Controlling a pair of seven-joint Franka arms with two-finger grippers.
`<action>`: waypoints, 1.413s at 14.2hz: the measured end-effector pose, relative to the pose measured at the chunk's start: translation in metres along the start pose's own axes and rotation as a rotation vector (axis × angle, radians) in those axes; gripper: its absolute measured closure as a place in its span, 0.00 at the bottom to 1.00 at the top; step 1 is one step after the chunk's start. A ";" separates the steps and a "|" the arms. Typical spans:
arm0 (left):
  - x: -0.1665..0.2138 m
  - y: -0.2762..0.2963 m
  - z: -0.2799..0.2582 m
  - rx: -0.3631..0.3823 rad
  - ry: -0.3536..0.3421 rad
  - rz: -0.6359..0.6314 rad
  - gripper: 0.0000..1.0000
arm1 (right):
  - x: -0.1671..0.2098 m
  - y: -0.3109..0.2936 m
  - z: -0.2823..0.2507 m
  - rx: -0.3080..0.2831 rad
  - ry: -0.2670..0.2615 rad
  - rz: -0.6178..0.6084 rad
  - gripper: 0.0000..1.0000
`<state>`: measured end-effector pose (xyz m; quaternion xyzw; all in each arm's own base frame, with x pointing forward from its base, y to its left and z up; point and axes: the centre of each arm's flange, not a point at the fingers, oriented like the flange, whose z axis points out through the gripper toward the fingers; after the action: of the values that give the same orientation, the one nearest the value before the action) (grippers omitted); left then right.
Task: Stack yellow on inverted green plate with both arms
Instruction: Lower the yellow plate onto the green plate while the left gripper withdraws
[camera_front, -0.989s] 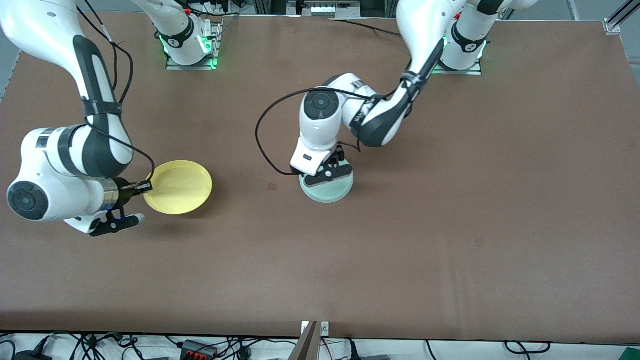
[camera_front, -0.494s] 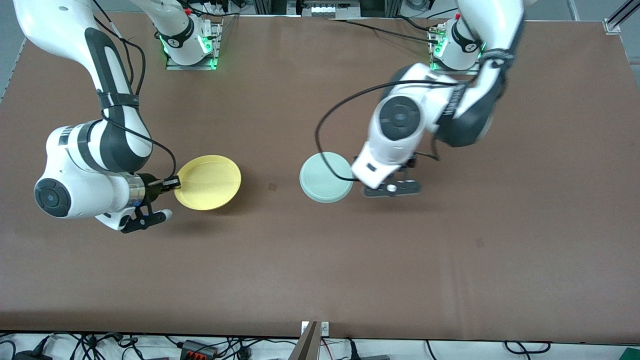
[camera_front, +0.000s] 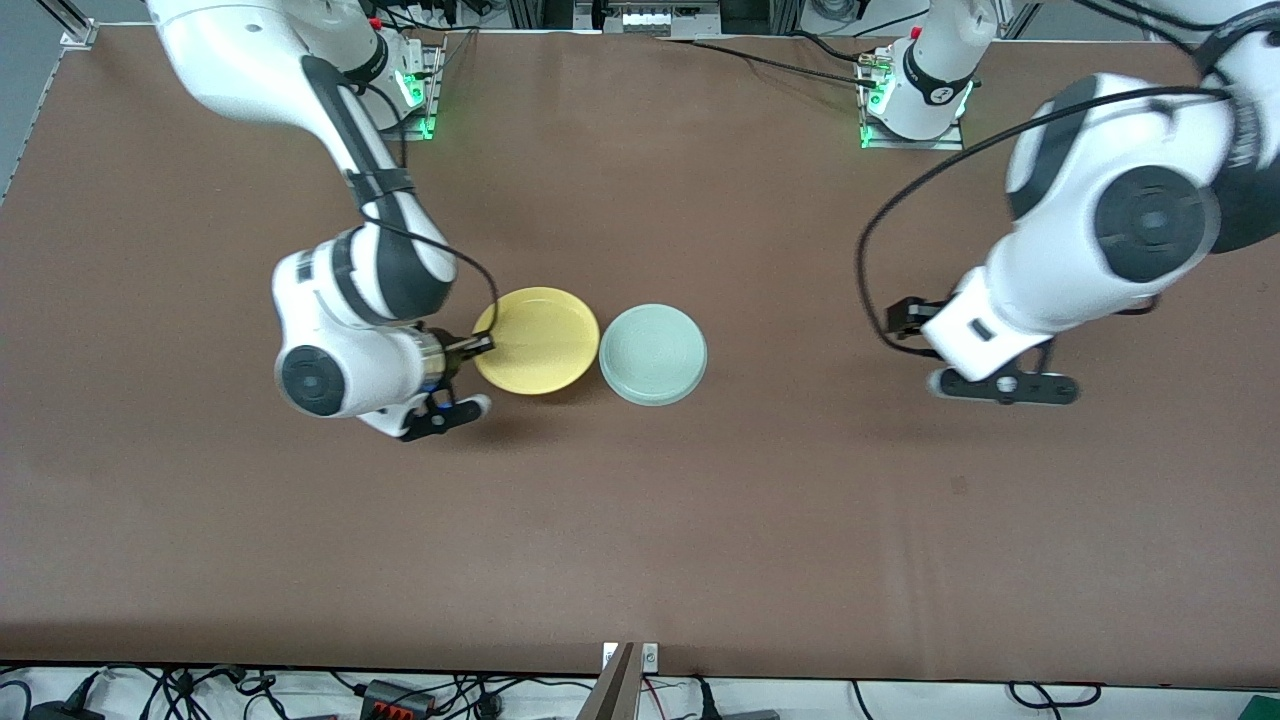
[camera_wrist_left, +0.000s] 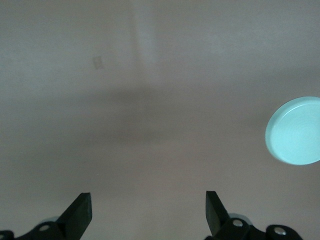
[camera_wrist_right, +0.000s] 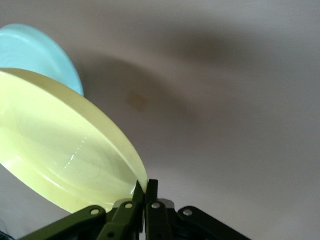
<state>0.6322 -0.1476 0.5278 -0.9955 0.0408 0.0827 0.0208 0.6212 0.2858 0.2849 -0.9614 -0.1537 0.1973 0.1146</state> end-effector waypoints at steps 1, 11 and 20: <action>-0.004 -0.018 -0.010 -0.004 0.008 0.005 0.00 | 0.003 -0.013 0.014 -0.001 -0.010 -0.015 0.97; -0.085 -0.126 -0.049 -0.060 0.177 -0.025 0.00 | 0.035 -0.091 0.100 0.028 0.093 0.104 0.97; -0.098 -0.130 -0.041 -0.059 0.202 -0.016 0.00 | 0.039 -0.095 0.120 0.107 0.060 0.182 0.97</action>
<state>0.5541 -0.0125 0.5893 -0.9993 0.0323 -0.0171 -0.0119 0.5820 0.4066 0.1907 -0.9693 -0.0516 0.1861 0.1521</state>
